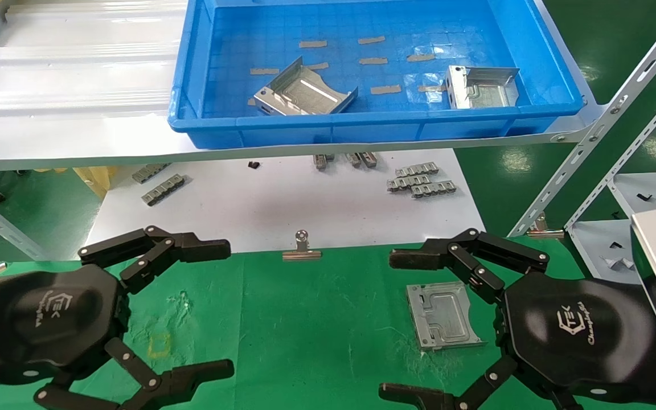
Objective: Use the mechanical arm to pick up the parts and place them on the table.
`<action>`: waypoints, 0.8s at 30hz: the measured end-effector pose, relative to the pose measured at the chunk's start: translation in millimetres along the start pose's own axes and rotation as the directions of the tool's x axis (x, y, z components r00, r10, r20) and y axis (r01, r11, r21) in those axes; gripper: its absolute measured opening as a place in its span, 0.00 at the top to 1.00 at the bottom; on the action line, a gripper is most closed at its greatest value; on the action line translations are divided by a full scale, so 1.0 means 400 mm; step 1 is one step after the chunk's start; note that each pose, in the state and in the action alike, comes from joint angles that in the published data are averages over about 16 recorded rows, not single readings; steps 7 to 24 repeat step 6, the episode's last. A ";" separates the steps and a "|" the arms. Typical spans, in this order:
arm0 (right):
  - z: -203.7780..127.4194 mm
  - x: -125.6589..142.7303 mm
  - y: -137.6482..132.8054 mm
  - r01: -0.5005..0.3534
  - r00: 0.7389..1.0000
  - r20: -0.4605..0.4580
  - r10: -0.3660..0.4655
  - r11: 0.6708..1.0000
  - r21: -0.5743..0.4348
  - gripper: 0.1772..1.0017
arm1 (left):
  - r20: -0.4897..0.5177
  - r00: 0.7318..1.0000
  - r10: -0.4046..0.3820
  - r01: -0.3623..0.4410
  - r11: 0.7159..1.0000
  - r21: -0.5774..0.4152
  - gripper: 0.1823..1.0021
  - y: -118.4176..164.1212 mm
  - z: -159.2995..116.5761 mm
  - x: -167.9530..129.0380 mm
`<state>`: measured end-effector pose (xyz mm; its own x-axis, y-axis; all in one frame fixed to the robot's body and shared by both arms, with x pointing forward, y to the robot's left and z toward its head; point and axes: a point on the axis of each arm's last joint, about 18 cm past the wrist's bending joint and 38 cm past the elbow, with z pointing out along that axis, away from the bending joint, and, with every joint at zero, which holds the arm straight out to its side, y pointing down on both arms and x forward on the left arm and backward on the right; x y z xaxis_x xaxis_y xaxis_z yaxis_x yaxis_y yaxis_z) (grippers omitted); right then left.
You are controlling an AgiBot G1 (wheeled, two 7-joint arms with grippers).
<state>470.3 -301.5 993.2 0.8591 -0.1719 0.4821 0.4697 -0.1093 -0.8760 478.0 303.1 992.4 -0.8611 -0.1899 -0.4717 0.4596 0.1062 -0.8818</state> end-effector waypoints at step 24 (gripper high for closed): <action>-0.001 -0.005 -0.005 0.003 1.000 0.002 -0.003 1.000 0.002 0.00 | 0.000 1.000 0.000 0.000 1.000 0.000 0.00 0.000 0.000 0.000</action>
